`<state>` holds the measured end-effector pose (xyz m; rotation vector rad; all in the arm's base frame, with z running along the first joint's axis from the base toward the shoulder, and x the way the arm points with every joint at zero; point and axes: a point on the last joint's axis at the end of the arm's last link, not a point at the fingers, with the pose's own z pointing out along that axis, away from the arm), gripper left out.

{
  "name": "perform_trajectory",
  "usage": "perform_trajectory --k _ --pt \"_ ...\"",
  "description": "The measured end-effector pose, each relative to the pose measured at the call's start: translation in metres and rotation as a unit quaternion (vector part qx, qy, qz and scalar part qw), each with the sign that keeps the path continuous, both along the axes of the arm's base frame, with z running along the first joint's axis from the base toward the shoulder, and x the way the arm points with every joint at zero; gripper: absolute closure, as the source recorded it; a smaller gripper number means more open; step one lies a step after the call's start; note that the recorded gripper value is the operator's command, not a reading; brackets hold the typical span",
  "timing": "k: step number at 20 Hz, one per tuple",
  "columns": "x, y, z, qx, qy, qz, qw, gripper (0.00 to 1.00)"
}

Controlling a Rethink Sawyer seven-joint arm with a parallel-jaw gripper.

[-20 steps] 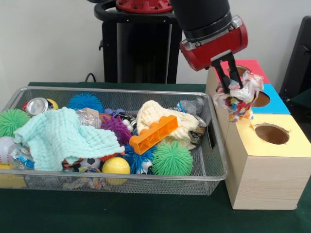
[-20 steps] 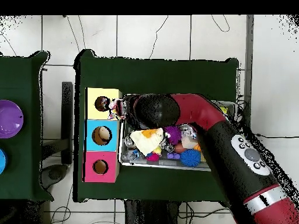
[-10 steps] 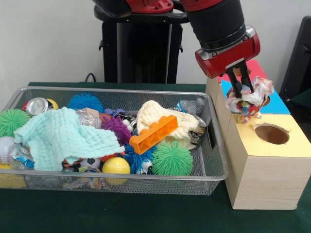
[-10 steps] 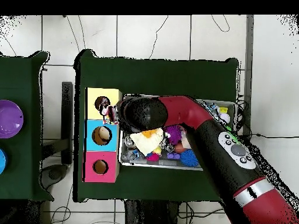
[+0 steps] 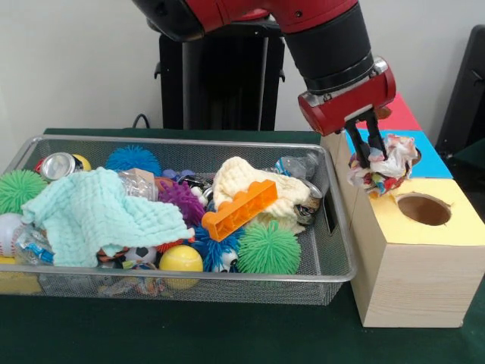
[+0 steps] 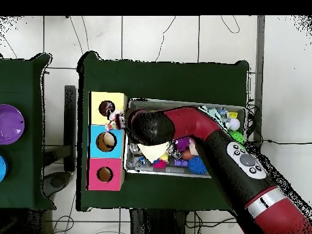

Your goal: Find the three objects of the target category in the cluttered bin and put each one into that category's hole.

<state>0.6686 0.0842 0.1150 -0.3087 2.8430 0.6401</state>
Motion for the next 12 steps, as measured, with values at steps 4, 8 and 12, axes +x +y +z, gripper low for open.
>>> perform_trajectory --k 4,8,12 --pt "-0.006 -0.002 -0.011 0.012 -0.047 -0.013 0.9987 1.0" --pt "-0.009 0.003 -0.019 0.023 -0.083 -0.018 0.9961 1.0" --pt "-0.009 0.009 -0.023 0.032 -0.103 -0.019 0.994 1.0"
